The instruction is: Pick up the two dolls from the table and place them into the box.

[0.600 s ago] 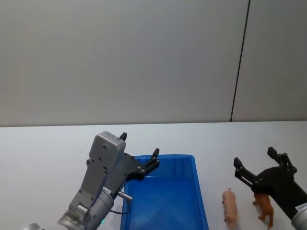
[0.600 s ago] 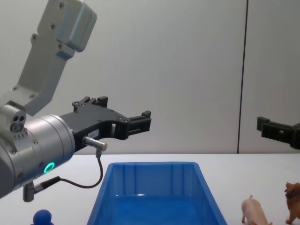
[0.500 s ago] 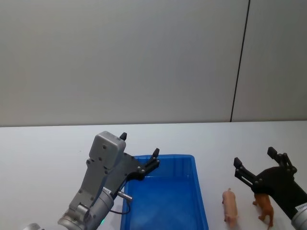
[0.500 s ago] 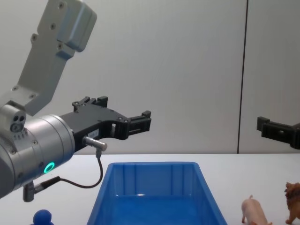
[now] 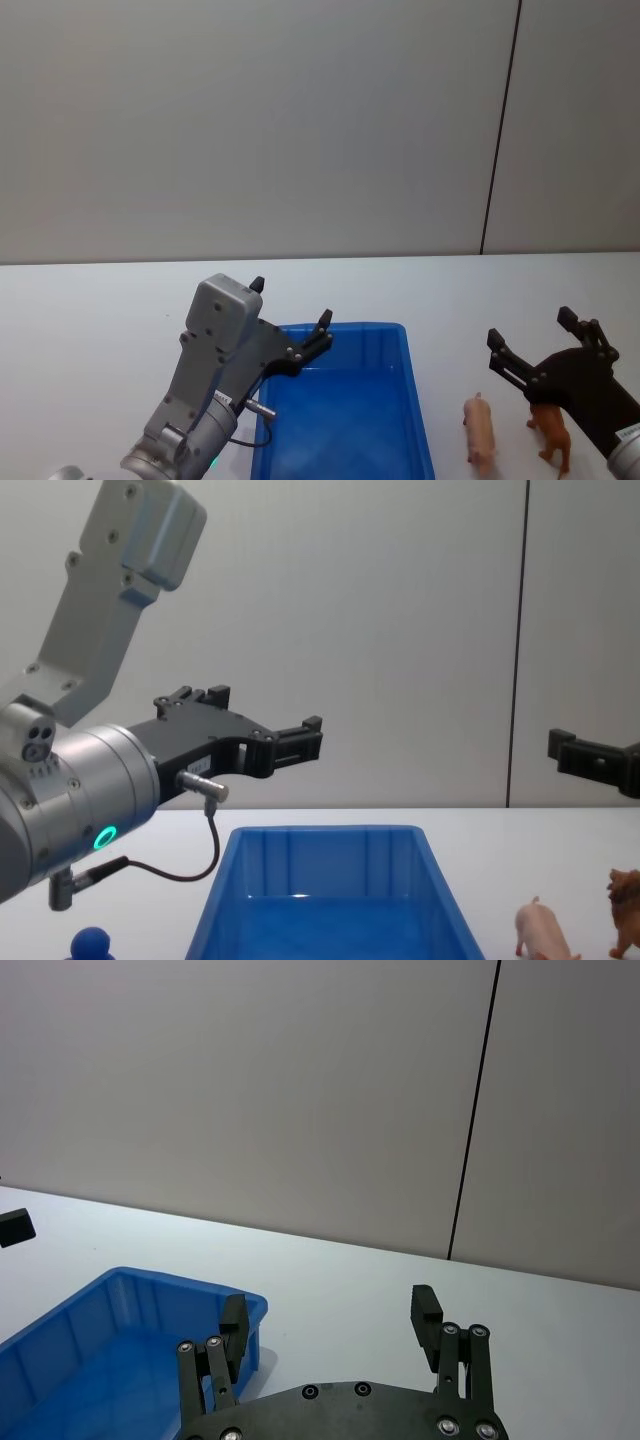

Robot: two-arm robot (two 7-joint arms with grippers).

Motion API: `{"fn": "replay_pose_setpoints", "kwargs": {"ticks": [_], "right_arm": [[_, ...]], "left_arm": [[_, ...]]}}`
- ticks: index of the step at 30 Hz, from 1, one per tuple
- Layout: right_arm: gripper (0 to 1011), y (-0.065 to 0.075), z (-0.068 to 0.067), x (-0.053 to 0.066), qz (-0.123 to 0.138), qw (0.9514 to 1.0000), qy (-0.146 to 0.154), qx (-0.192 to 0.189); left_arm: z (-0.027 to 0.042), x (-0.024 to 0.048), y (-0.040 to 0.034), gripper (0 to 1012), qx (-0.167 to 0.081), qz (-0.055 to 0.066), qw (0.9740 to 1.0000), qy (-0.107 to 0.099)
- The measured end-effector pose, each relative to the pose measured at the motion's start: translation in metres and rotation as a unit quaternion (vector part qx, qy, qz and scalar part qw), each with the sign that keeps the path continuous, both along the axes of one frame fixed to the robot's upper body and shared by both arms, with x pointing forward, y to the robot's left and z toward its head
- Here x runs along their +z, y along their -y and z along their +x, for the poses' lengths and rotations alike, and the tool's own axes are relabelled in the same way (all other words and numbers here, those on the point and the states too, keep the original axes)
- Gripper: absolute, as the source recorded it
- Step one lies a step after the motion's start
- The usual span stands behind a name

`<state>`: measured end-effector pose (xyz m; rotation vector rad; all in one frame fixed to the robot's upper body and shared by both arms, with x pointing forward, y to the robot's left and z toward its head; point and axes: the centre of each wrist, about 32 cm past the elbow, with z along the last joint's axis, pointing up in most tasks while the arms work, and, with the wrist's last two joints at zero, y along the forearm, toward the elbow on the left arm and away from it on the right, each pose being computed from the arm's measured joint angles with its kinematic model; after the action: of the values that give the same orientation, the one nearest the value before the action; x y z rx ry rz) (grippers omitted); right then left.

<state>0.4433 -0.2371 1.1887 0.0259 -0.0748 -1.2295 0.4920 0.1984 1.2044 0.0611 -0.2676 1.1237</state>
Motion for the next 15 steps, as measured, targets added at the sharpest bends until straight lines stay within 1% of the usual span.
{"fn": "replay_pose_setpoints", "kwargs": {"ticks": [8, 13, 15], "right_arm": [[1001, 0.0009, 0.0002, 0.0, -0.001, 1.0, -0.001, 0.0], [1001, 0.0057, 0.0004, -0.0005, -0.004, 1.0, -0.006, 0.0], [1001, 0.0099, -0.0001, -0.0016, -0.007, 0.9999, -0.011, 0.0]], "left_arm": [[0.0, 0.0, 0.0, 1003, 0.0, 0.0, 1.0, 0.0], [0.0, 0.0, 0.0, 1003, 0.0, 0.0, 1.0, 0.0], [0.0, 0.0, 0.0, 1003, 0.0, 0.0, 1.0, 0.0]]}}
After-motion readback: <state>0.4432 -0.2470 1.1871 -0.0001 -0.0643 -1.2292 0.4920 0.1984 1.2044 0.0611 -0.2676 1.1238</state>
